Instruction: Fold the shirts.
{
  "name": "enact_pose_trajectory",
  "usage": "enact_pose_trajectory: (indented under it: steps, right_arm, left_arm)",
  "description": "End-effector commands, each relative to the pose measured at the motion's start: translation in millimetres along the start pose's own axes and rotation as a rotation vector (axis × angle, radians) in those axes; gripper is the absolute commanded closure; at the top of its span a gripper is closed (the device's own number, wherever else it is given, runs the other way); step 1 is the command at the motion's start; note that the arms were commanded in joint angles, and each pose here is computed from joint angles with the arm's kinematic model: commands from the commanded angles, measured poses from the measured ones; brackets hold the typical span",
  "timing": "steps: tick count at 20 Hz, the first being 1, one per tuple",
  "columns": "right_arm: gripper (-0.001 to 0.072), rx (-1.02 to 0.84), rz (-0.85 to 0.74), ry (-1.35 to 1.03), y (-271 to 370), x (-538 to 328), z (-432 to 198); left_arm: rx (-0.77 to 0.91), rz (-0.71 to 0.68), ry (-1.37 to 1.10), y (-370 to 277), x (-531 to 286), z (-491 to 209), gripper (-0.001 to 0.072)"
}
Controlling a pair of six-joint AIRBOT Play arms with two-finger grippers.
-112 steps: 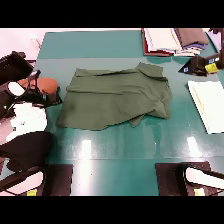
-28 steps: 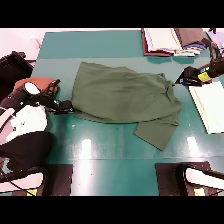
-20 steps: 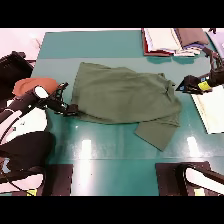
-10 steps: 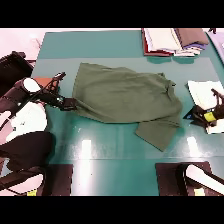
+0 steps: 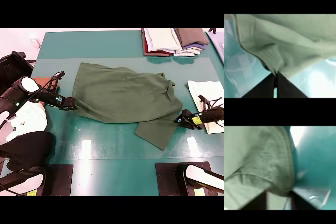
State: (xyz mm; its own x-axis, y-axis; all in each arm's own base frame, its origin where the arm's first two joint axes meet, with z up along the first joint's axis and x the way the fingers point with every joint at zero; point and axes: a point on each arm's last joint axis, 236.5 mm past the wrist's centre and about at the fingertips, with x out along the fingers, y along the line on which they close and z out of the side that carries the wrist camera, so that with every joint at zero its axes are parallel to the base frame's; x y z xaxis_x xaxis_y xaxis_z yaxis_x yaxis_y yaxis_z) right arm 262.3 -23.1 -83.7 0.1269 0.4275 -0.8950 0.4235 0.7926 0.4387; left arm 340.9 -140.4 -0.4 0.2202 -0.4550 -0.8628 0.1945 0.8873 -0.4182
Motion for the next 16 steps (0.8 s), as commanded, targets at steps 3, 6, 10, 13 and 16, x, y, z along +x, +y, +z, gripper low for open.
enact_pose_trajectory:
  steps: [3, 6, 10, 13, 16]
  right_arm:
    - [0.0693, -0.134, 0.003, -0.015, 32, 5, -1]
    - [0.0693, -0.257, 0.009, -0.141, 67, -30, 10]
    - [0.0694, -0.502, 0.045, -0.522, 158, -165, 38]
    - [0.0695, -0.656, 0.092, -0.888, 230, -306, 18]
    - [0.0696, -0.747, 0.106, -1.218, 271, -435, -36]
  left_arm:
    - [0.007, -0.002, -0.006, -3, -4, 4, 0.0683]
    - [0.072, -0.009, -0.135, -25, -48, 36, 0.0684]
    - [0.230, -0.011, -0.535, -93, -196, 97, 0.0684]
    - [0.346, 0.022, -0.928, -149, -351, 105, 0.0684]
    - [0.451, 0.026, -1.304, -203, -497, 72, 0.0685]
